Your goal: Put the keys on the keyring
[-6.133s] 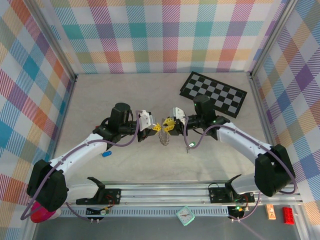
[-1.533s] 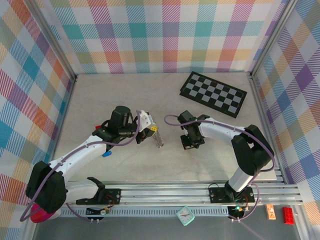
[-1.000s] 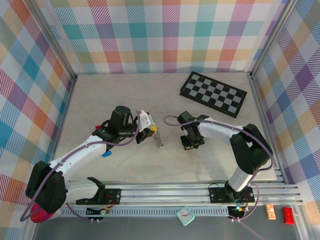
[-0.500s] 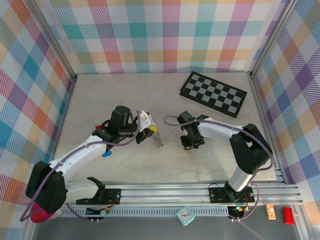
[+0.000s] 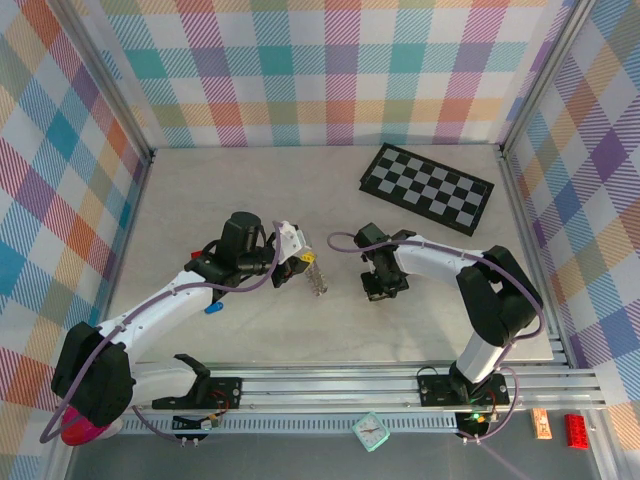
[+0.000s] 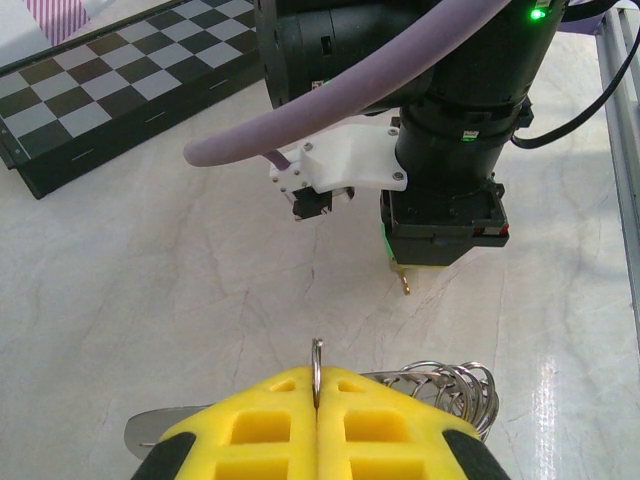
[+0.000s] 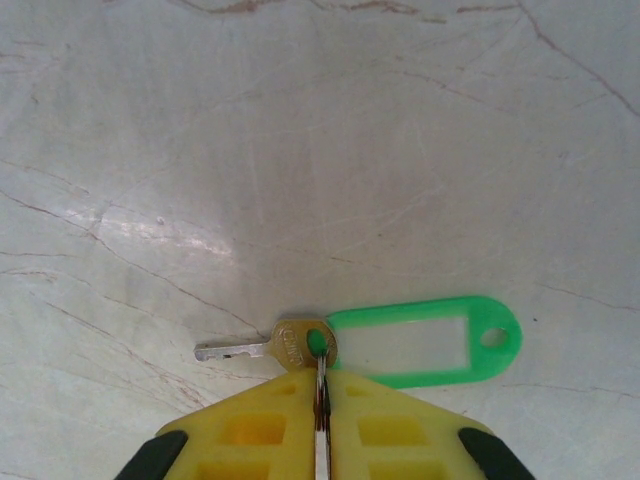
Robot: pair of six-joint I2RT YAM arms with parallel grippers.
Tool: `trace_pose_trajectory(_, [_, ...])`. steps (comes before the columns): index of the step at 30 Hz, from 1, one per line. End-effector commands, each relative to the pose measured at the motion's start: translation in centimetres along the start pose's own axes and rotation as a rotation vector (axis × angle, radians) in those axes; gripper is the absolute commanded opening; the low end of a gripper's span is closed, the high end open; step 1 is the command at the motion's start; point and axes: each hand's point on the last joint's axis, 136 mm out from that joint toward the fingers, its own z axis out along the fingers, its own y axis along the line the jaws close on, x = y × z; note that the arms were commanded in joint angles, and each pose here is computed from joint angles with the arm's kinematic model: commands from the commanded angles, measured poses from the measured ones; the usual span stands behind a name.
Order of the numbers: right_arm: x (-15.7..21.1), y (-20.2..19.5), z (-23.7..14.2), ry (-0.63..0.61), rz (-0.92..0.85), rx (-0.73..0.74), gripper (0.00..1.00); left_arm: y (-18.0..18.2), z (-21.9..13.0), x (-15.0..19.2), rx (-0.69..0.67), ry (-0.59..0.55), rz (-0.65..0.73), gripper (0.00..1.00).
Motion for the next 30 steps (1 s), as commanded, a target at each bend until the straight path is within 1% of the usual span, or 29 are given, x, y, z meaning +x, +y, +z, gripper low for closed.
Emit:
trace_pose_trajectory(1, [0.0,0.4,-0.7,0.000,-0.003,-0.006,0.11,-0.4,-0.5,-1.0,0.014,-0.032,0.024,0.00])
trace_pose_trajectory(8, [-0.5,0.3,-1.6,-0.035,-0.004,-0.005,0.02,-0.4,-0.5,-1.0,0.013,-0.030,0.025,0.00])
trace_pose_trajectory(11, [-1.2,0.4,-3.5,-0.109,-0.029,-0.017,0.00,-0.4,-0.6,-1.1,0.014,-0.028,0.025,0.00])
trace_pose_trajectory(14, [-2.3,0.7,-6.1,-0.225,-0.083,-0.043,0.00,-0.4,-0.6,-1.3,0.015,-0.026,0.020,0.00])
trace_pose_trajectory(17, [-3.4,1.6,-8.9,-0.357,-0.187,-0.087,0.00,-0.5,-0.6,-1.4,0.021,-0.014,0.005,0.00])
trace_pose_trajectory(21, [-4.3,3.3,-12.1,-0.499,-0.348,-0.162,0.00,-0.6,-0.9,-1.6,0.021,0.002,-0.024,0.00])
trace_pose_trajectory(24, [-4.4,5.0,-14.1,-0.565,-0.463,-0.237,0.00,-0.8,-1.3,-1.6,0.014,0.010,-0.033,0.00])
trace_pose_trajectory(26, [-4.0,6.5,-15.4,-0.610,-0.574,-0.304,0.00,-0.9,-1.5,-1.5,0.007,0.008,-0.030,0.00])
trace_pose_trajectory(30, [-2.8,8.9,-17.6,-0.686,-0.728,-0.436,0.00,-1.2,-1.7,-1.3,0.008,-0.002,-0.021,0.00])
